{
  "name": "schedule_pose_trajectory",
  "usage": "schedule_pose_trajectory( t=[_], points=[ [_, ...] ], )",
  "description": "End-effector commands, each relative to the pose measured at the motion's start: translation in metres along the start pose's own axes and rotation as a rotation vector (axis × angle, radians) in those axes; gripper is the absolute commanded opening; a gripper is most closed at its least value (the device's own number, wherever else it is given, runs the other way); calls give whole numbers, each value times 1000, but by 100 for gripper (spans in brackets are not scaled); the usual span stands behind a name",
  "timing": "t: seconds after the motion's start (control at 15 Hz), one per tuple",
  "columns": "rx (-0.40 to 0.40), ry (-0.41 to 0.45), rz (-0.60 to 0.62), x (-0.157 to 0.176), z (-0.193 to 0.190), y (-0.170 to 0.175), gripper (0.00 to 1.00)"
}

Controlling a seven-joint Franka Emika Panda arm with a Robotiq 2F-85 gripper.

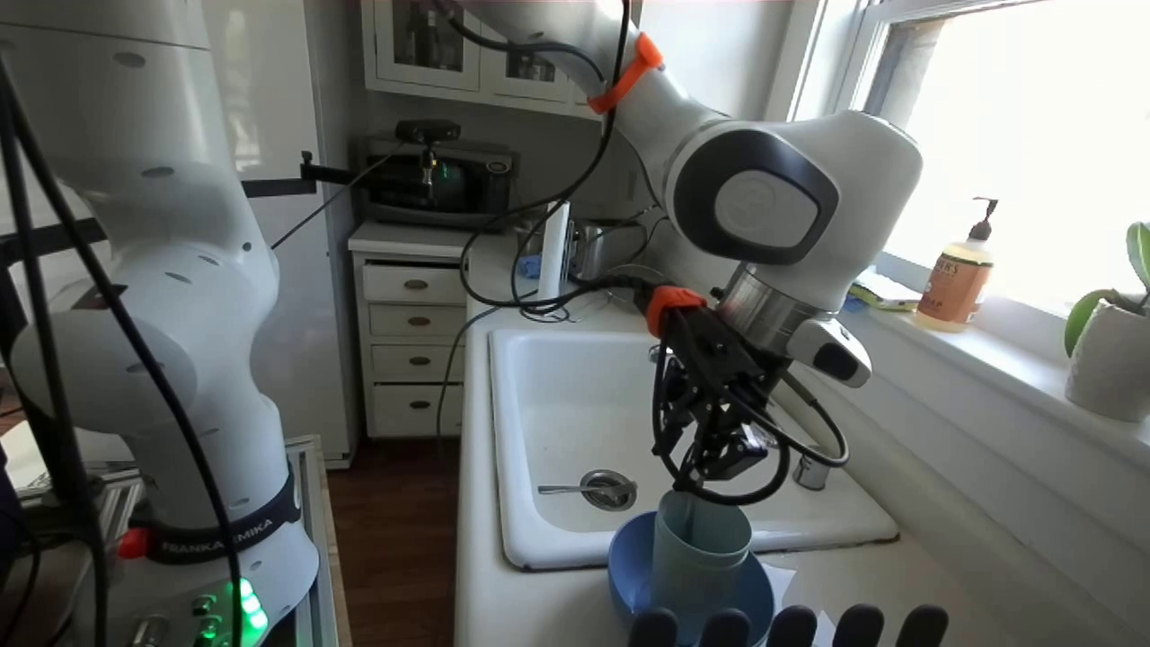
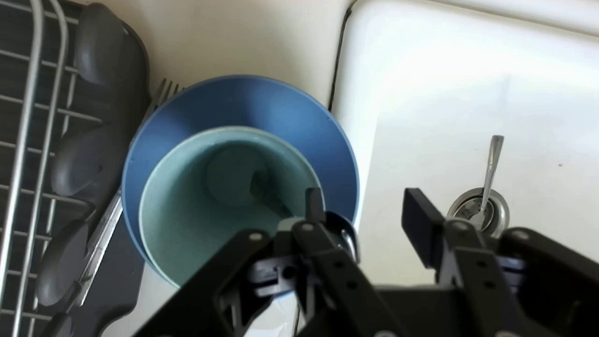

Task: Remove the blue bowl from the dish rack, put it on the side, put the cup inside the bowl and remove the folk from the cup and put it on the sink

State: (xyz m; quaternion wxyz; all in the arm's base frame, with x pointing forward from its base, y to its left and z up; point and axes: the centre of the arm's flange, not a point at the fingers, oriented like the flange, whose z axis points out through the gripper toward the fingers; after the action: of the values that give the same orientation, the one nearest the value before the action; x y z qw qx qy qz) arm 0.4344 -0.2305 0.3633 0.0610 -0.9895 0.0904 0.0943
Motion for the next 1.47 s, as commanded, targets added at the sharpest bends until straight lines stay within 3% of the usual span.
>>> schedule_pose_trajectory(
  t=[0.0, 0.13, 0.27, 0.33, 0.47, 0.87, 1.2, 1.27, 1.33, 1.4],
  points=[
    [-14, 45, -11, 1, 6, -9, 80],
    [-21, 63, -16, 3, 5, -12, 94],
    [-20, 45, -17, 7, 2, -8, 100],
    [-21, 46, -18, 7, 2, -8, 89],
    [-20, 45, -18, 7, 2, -8, 100],
    [-48, 72, 74, -4, -5, -9, 100],
    [-104, 170, 234, -6, -18, -8, 100],
    [-111, 177, 262, -5, -18, -8, 97],
    [-116, 180, 286, -5, -18, -7, 73],
    [-118, 176, 310, -5, -17, -7, 72]
  ],
)
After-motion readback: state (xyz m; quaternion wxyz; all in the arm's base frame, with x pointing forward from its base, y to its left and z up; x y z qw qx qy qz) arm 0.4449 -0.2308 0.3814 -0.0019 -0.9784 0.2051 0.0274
